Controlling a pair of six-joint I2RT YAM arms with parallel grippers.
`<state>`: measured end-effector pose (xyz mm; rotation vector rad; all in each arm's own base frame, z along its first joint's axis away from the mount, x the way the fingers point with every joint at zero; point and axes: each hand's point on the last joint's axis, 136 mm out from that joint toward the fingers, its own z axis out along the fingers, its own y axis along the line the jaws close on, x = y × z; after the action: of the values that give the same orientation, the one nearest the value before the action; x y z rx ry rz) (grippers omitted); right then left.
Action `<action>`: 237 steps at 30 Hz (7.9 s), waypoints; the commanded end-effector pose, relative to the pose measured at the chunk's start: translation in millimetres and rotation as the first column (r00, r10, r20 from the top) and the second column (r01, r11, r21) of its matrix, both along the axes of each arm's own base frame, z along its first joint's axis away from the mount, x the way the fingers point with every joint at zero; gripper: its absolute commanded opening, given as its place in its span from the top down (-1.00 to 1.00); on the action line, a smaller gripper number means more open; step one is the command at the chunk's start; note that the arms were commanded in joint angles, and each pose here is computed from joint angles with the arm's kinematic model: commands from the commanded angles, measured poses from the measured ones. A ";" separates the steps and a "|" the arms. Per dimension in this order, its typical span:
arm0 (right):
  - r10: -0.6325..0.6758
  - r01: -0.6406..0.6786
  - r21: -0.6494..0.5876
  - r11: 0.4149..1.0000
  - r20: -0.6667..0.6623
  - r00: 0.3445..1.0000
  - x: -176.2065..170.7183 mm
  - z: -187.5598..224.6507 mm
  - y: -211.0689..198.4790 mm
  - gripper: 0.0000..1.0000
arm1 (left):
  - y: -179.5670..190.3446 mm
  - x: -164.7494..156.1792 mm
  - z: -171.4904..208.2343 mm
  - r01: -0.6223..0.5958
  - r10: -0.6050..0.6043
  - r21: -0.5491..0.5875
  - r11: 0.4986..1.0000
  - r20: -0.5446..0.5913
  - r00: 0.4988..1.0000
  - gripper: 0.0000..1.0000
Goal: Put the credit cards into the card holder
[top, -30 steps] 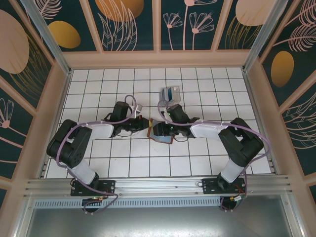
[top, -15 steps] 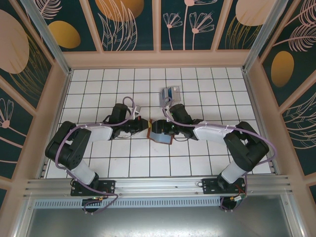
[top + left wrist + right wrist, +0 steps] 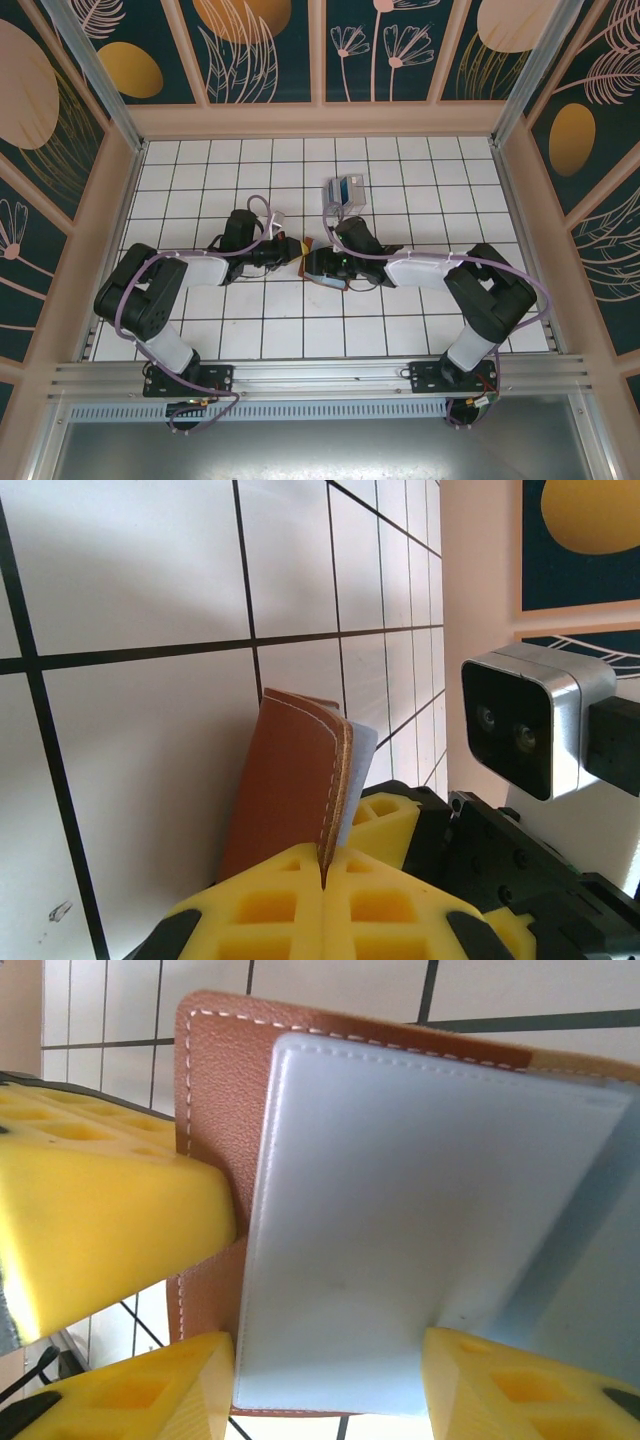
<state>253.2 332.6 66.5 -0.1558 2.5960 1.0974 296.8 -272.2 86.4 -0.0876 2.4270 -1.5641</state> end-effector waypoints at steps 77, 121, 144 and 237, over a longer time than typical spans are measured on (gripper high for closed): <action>-0.061 0.076 -0.158 0.984 0.101 0.993 11.5 -22.1 -37.1 -0.02 | -1.5 8.2 -42.7 0.050 -0.050 0.088 0.995 0.001 0.999 1.00; -0.123 0.137 -0.139 0.981 0.100 0.987 4.0 -21.1 -21.4 -0.22 | -6.5 2.2 -11.2 0.021 -0.022 -0.054 0.998 -0.020 1.000 1.00; -0.062 0.065 -0.020 0.998 0.136 0.989 1.8 -7.9 -18.4 0.29 | -5.6 6.0 -14.2 0.018 -0.018 -0.037 0.999 0.014 1.000 0.53; 0.078 -0.093 0.231 0.969 0.074 0.994 -10.6 -10.4 -3.4 0.54 | -10.7 10.5 -1.7 0.034 -0.029 -0.063 0.997 0.079 0.996 0.04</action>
<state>243.7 323.2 54.3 -0.2066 2.4118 1.3830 302.6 -277.0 63.4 -0.0600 2.3983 -1.5880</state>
